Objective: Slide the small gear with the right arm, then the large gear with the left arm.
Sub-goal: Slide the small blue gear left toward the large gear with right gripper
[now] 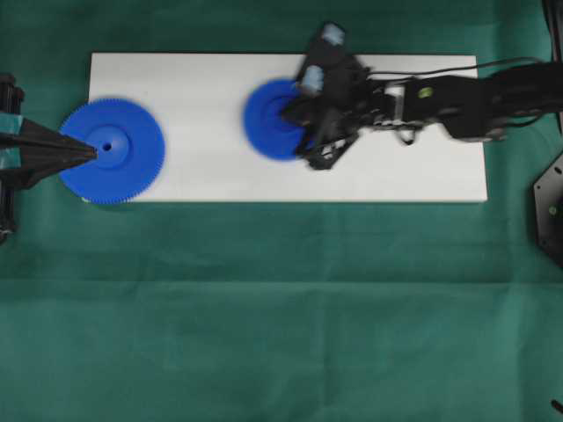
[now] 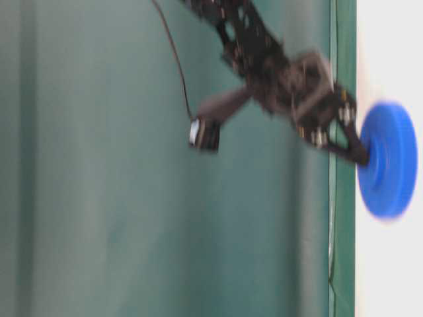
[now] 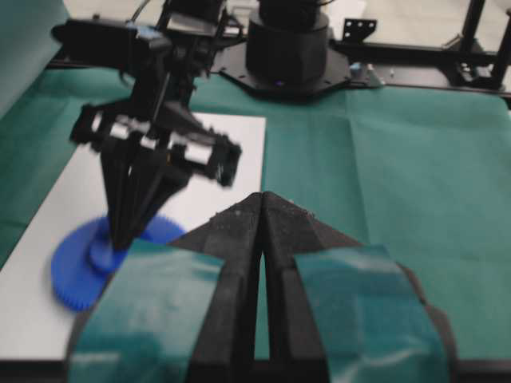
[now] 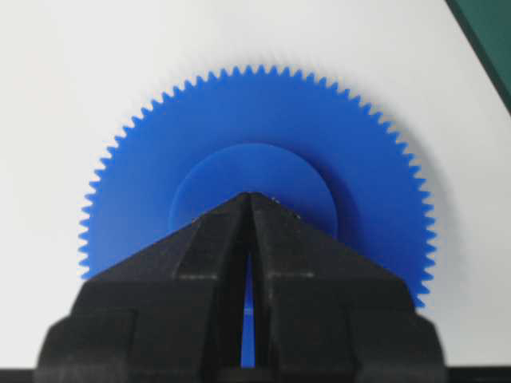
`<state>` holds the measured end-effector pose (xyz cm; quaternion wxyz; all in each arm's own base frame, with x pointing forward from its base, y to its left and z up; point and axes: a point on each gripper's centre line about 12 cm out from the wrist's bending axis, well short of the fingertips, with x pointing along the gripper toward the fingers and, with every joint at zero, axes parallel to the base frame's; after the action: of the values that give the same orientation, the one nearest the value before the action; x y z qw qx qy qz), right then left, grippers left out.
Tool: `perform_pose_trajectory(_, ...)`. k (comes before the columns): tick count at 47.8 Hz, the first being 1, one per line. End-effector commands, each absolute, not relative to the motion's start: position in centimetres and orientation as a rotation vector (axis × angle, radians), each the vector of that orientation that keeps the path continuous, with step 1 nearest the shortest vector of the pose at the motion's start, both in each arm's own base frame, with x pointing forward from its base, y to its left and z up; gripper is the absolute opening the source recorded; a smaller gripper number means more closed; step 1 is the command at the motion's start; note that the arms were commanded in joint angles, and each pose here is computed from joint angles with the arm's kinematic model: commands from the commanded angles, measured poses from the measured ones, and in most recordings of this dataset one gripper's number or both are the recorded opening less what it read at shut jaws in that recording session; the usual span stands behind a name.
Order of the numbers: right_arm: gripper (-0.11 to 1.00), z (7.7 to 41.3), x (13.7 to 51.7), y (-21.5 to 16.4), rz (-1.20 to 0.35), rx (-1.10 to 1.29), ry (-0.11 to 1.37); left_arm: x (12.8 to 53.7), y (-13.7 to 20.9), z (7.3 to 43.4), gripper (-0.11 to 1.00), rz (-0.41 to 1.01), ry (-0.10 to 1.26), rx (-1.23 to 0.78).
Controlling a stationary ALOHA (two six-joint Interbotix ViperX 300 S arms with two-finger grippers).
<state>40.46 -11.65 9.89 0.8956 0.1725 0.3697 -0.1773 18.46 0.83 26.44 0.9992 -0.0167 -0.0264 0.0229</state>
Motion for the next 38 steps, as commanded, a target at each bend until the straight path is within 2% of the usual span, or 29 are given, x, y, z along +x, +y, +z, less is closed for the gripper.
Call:
perform_pose_trajectory(1, 0.50, 9.1, 42.7, -10.7, -0.333, 0.318, 0.792, 18.6, 0.8, 26.8, 0.00, 0.046, -0.065, -0.033)
perform_pose_trajectory(20, 0.50, 10.3, 51.8, -8.7, -0.231, 0.218, 0.675, 18.6, 0.9, 26.8, 0.00, 0.048, -0.064, -0.033)
perform_pose_trajectory(38, 0.50, 9.9, 51.7, -9.1, -0.255, 0.198, 0.730, 18.6, 0.9, 26.7, 0.00, 0.048, -0.062, -0.032)
